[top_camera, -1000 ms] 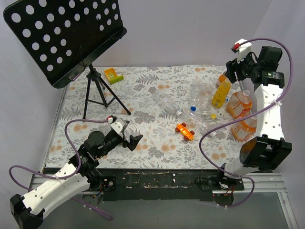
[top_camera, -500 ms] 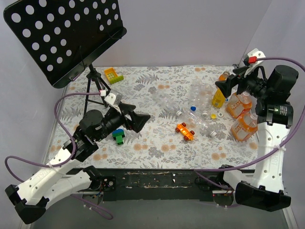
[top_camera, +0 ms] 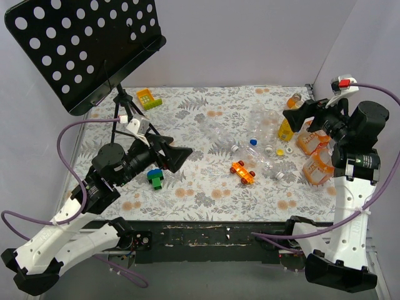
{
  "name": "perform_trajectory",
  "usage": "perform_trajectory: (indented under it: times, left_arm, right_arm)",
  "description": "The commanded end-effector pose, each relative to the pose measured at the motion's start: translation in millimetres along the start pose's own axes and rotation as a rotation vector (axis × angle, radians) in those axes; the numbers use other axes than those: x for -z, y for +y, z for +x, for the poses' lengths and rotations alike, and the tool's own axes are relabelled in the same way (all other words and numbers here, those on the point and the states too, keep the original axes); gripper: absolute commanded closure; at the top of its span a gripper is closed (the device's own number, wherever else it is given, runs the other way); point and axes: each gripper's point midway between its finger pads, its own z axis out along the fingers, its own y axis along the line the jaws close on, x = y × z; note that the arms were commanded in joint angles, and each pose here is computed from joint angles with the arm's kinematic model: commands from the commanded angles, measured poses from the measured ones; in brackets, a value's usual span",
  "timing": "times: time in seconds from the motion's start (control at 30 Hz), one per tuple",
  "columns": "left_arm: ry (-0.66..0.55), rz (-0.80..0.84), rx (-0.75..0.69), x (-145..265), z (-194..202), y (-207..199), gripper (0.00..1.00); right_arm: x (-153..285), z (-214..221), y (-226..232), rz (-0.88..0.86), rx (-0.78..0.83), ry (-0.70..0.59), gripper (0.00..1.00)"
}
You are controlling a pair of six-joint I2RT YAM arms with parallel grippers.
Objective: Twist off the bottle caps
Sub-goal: Reset both arms
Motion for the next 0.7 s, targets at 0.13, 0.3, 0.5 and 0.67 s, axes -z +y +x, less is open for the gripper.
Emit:
perform_trajectory:
  times: [0.13,0.3,0.5,0.67]
  left_arm:
    - [-0.026,-0.008,-0.013,9.5,-17.5,-3.5,0.02]
    - [-0.028,-0.042,-0.020,10.6,-15.1,4.0,0.02]
    - [-0.032,-0.051,-0.020,13.8,-13.3,6.6,0.02]
    - [-0.031,-0.056,-0.022,14.3,-11.5,8.4,0.02]
  right_arm:
    - [12.9,-16.7,-12.0,0.130,-0.012,-0.077,0.02]
    - [12.0,-11.8,-13.9,0.136,-0.021,-0.073,0.02]
    - [11.7,-10.9,-16.7,0.150,-0.025,-0.073,0.02]
    - [10.8,-11.0,-21.3,0.168,-0.026,-0.075,0.02]
